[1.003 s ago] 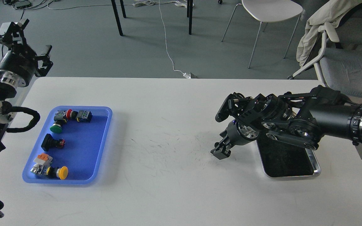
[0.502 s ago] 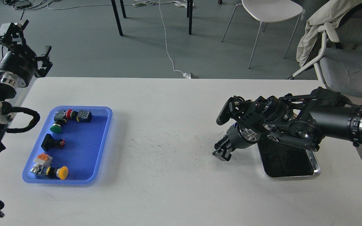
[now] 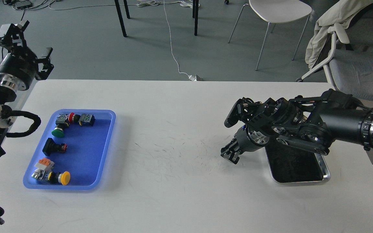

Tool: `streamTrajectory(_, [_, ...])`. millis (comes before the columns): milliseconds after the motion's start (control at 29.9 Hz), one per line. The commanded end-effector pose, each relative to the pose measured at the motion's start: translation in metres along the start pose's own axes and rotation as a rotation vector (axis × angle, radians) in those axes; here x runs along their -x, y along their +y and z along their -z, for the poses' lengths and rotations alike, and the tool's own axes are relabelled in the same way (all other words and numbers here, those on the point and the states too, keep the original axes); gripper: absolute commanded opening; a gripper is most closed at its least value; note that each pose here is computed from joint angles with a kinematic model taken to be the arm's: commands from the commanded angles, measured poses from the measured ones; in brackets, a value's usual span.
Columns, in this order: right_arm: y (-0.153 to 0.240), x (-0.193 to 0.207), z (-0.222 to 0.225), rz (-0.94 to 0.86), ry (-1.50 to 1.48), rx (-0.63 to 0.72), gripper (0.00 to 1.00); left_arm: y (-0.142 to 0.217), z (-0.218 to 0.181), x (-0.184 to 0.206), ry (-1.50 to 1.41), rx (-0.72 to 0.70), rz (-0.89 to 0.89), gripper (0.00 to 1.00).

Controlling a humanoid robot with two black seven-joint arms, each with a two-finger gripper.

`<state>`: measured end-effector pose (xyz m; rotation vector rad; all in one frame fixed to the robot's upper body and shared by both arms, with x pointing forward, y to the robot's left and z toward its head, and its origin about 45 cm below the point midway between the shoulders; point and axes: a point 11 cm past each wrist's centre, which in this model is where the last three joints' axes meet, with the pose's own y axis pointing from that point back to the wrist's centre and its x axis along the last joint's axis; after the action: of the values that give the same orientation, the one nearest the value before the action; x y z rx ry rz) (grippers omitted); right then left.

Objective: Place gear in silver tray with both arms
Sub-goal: 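Lower the right gripper onto the black gear and grasp it, then move the gear into the silver tray and release it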

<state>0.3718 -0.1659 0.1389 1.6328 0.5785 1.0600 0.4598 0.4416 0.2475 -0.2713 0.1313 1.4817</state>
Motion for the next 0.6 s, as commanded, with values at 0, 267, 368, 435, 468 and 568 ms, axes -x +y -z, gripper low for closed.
streamTrajectory(0, [0.0006, -0.0005, -0.0010, 0.000, 0.001, 0.004, 0.25, -0.0002, -0.0003, 0.0002, -0.001, 0.000, 0.001, 0.99])
streamTrajectory(267, [0.0014, -0.0006, -0.0023, -0.002, -0.001, 0.007, 0.13, 0.0000, -0.0006, -0.0004, -0.003, 0.000, 0.000, 0.99])
streamTrajectory(368, [0.0019, -0.0010, -0.0025, -0.001, 0.000, 0.008, 0.11, 0.0000, -0.0006, -0.0004, -0.003, 0.000, 0.000, 0.99])
streamTrajectory(435, [0.0028, -0.0021, -0.0030, -0.002, 0.001, 0.010, 0.08, 0.0002, -0.0012, -0.0010, -0.004, 0.000, -0.001, 0.99])
streamTrajectory(468, [0.0035, -0.0033, -0.0030, -0.004, 0.002, 0.010, 0.08, 0.0006, -0.0006, -0.0013, -0.004, -0.001, -0.001, 0.99])
streamTrajectory(568, [0.0080, -0.0057, -0.0058, -0.012, 0.000, 0.012, 0.04, 0.0026, 0.0021, -0.0025, -0.006, -0.008, -0.003, 0.99])
